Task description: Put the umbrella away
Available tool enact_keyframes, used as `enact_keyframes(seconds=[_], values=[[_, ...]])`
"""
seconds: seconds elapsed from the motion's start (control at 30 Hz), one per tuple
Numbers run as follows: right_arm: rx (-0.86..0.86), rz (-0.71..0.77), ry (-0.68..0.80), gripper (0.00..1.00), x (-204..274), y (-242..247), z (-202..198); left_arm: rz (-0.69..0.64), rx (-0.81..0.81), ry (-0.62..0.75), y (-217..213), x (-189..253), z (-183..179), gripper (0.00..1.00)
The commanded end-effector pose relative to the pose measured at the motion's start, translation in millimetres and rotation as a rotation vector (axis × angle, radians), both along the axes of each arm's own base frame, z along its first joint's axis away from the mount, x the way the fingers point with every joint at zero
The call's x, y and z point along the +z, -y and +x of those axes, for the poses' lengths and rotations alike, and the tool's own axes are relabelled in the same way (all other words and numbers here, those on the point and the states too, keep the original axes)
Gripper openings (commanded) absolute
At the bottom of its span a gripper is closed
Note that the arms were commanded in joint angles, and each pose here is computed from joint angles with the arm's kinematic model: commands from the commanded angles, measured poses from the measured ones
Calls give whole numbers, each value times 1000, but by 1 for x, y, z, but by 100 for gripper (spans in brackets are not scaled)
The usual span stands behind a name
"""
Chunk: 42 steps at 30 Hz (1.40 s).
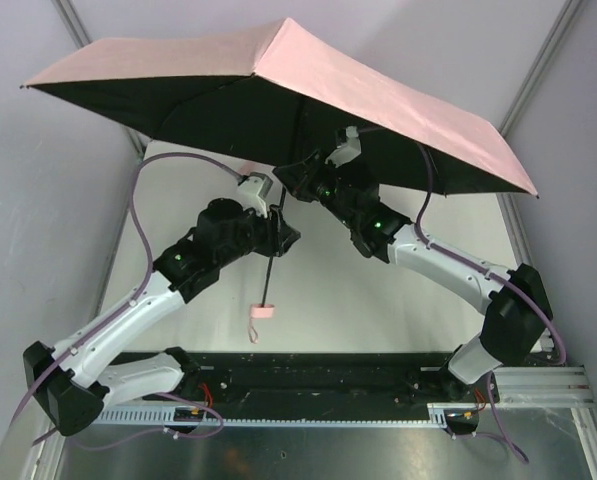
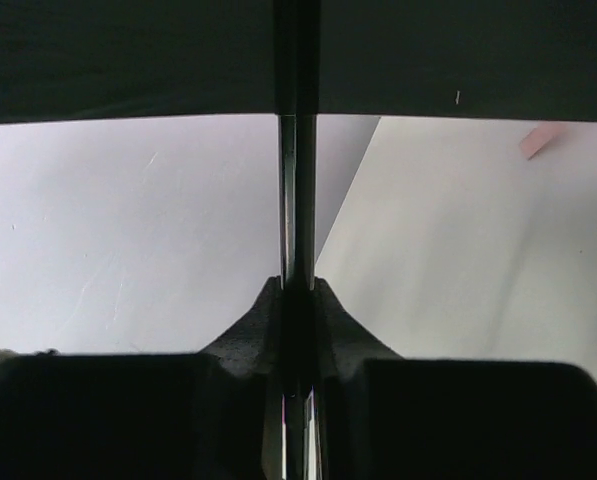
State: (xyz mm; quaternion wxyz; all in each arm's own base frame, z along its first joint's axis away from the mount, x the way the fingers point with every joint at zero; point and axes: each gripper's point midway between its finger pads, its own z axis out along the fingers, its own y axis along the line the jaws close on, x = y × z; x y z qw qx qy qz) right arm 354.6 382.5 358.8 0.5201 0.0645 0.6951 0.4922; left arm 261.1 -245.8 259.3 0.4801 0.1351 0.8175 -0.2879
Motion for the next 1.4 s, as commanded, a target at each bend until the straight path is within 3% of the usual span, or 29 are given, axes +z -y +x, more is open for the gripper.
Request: enact_keyframes(seconds=[0.0,0.07,0.13,0.3,0.5,0.6,0.67,0.73,0.97,1.23,1.37], values=[[103,129,186,0,64,15,-24,-160,-171,74,15,42,-15,65],[158,191,246,0,81,26,-37,-205,-267,55,25,43,-22,75],[193,228,292,0,93,38,-46,-253,-382,31,39,44,-34,76],[223,300,370,0,111,67,-65,-428,-616,-61,60,46,-56,58],[289,400,423,0,123,82,-85,-475,-717,-93,68,45,-69,51],[310,415,426,0,122,83,-89,-474,-725,-73,68,46,-70,32],[301,406,418,0,120,83,-90,-474,-706,-50,67,49,-69,10],[256,378,382,0,112,82,-82,-474,-659,-17,64,51,-65,3],[-28,334,228,35,90,92,-31,-421,-468,21,52,44,-43,0],[-213,330,229,61,115,82,18,-337,-361,6,45,33,-32,0],[-274,337,237,67,126,82,36,-338,-366,5,46,34,-35,0]])
